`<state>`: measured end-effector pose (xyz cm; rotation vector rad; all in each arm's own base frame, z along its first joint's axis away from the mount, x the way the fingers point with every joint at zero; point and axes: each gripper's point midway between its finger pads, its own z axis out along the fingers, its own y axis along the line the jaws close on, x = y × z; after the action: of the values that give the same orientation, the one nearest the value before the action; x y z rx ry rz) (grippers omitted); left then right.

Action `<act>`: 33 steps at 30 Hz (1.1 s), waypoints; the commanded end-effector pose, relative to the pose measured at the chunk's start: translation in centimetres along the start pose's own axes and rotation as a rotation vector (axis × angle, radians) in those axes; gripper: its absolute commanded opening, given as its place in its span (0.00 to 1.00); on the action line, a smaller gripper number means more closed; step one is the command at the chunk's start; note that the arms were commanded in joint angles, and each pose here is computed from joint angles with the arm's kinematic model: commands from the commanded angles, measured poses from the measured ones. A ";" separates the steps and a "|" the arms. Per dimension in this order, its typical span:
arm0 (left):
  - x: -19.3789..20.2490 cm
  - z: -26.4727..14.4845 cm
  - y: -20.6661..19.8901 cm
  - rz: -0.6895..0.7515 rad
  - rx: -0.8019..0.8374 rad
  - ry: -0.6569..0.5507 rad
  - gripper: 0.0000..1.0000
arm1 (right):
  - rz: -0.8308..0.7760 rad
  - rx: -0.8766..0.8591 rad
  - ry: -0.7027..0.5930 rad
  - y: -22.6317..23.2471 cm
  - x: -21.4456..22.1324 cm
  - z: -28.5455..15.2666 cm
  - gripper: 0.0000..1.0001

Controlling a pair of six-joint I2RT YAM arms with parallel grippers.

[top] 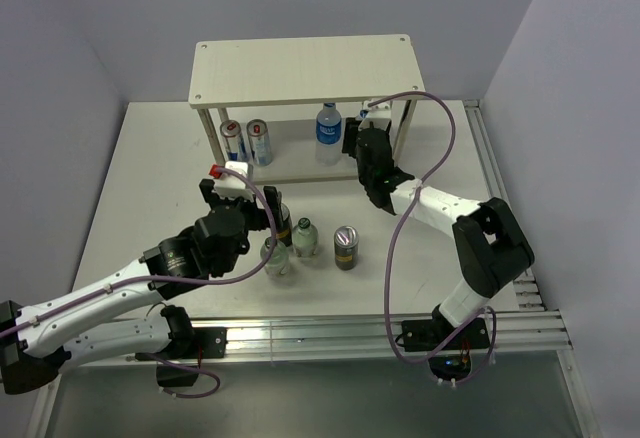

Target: Place and organize the beverage onto the shelf

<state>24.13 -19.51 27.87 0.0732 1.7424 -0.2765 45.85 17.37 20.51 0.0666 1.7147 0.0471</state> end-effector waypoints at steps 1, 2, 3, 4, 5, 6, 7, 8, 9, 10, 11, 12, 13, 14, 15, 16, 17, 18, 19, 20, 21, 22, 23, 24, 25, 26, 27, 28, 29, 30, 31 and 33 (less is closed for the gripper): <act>-1.1 0.1 -0.4 -0.031 0.019 -0.027 0.99 | 0.118 0.051 -0.246 -0.6 -8.1 0.1 0.00; -1.1 0.1 -0.4 -0.033 0.019 -0.026 0.99 | 0.117 0.060 -0.245 -0.7 -7.8 0.2 0.00; -1.1 0.1 -0.4 -0.034 0.019 -0.027 0.99 | 0.117 0.059 -0.241 -0.6 -7.6 0.3 0.00; -1.0 0.2 -0.4 -0.032 0.020 -0.024 0.99 | 0.110 0.063 -0.235 -0.7 -7.3 0.5 0.00; -1.0 0.2 -0.4 -0.031 0.019 -0.022 0.99 | 0.108 0.066 -0.225 -0.6 -7.0 0.7 0.00; -1.1 0.2 -0.4 -0.033 0.016 -0.023 0.99 | 0.105 0.067 -0.213 -0.6 -6.8 0.8 0.00; -0.9 0.3 -0.3 -0.029 0.013 -0.019 0.99 | 0.107 0.069 -0.209 -0.5 -6.7 0.9 0.00; -1.0 0.3 -0.4 -0.031 0.014 -0.020 0.99 | 0.109 0.069 -0.202 -0.5 -6.4 1.1 0.00; -1.1 0.2 -0.3 -0.034 0.013 -0.023 0.99 | 0.107 0.064 -0.191 -0.3 -6.3 1.1 0.07; -1.1 0.2 -0.2 -0.034 0.011 -0.023 0.99 | 0.105 0.062 -0.188 -0.3 -6.2 1.2 0.33; -1.1 0.2 -0.2 -0.037 0.012 -0.024 0.99 | 0.104 0.058 -0.183 -0.1 -5.9 1.2 0.45; -1.0 0.2 -0.2 -0.034 0.011 -0.023 0.99 | 0.102 0.061 -0.179 -0.2 -5.8 1.3 0.60; -1.1 0.2 -0.2 -0.037 0.012 -0.024 0.99 | 0.102 0.062 -0.173 -0.1 -5.6 1.3 0.65; -1.2 0.1 -0.2 -0.039 0.012 -0.026 0.99 | 0.101 0.062 -0.171 -0.1 -5.5 1.4 0.69; -1.2 0.1 -0.2 -0.038 0.012 -0.025 0.99 | 0.098 0.067 -0.166 -0.2 -5.3 1.4 0.75; -1.1 0.1 -0.2 -0.035 0.011 -0.023 0.99 | 0.097 0.068 -0.161 -0.2 -5.1 1.5 0.77; -1.1 0.1 -0.1 -0.037 0.012 -0.024 0.99 | 0.097 0.070 -0.160 -0.2 -5.1 1.5 0.77; -1.1 0.1 -0.1 -0.037 0.010 -0.023 0.99 | 0.095 0.072 -0.158 -0.3 -5.0 1.4 0.79; -1.1 0.1 -0.1 -0.036 0.008 -0.023 0.99 | 0.097 0.072 -0.156 -0.3 -5.0 1.4 0.80; -1.1 0.1 -0.1 -0.036 0.010 -0.023 0.99 | 0.097 0.073 -0.157 -0.4 -5.0 1.4 0.80; -1.1 0.1 -0.1 -0.036 0.008 -0.023 0.99 | 0.100 0.073 -0.155 -0.3 -4.9 1.3 0.80; -1.2 0.1 -0.1 -0.038 0.010 -0.024 0.99 | 0.101 0.076 -0.155 -0.5 -4.9 1.3 0.80; -1.2 0.1 -0.1 -0.039 0.011 -0.025 0.99 | 0.101 0.078 -0.153 -0.6 -4.8 1.1 0.81; -1.2 0.1 -0.1 -0.038 0.010 -0.024 1.00 | 0.105 0.079 -0.156 -0.7 -4.8 1.0 0.82; -1.2 0.1 -0.1 -0.038 0.010 -0.024 0.99 | 0.109 0.080 -0.160 -0.8 -5.1 0.8 0.86; -1.1 0.1 -0.1 -0.038 0.008 -0.023 0.99 | 0.109 0.082 -0.156 -0.9 -4.8 0.7 0.86; -1.3 0.1 0.0 -0.040 0.007 -0.025 0.99 | 0.113 0.083 -0.157 -1.0 -4.7 0.5 0.87; -1.2 0.1 0.0 -0.038 0.007 -0.023 0.99 | 0.116 0.083 -0.157 -1.1 -4.7 0.4 0.87; -1.2 0.1 -0.1 -0.040 0.009 -0.025 0.99 | 0.118 0.087 -0.157 -1.3 -4.7 0.1 0.87; -1.2 0.1 -0.1 -0.040 0.009 -0.025 0.99 | 0.125 0.088 -0.158 -1.5 -4.7 -0.1 0.87; -1.2 0.1 0.0 -0.040 0.007 -0.025 0.99 | 0.129 0.089 -0.158 -1.6 -4.7 -0.4 0.87; -1.3 0.1 0.0 -0.040 0.007 -0.025 0.99 | 0.146 0.098 -0.157 -2.1 -4.6 -1.3 0.88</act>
<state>24.39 -19.33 27.85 0.0635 1.7439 -0.2757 46.37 16.37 21.68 0.1647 1.6434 0.0277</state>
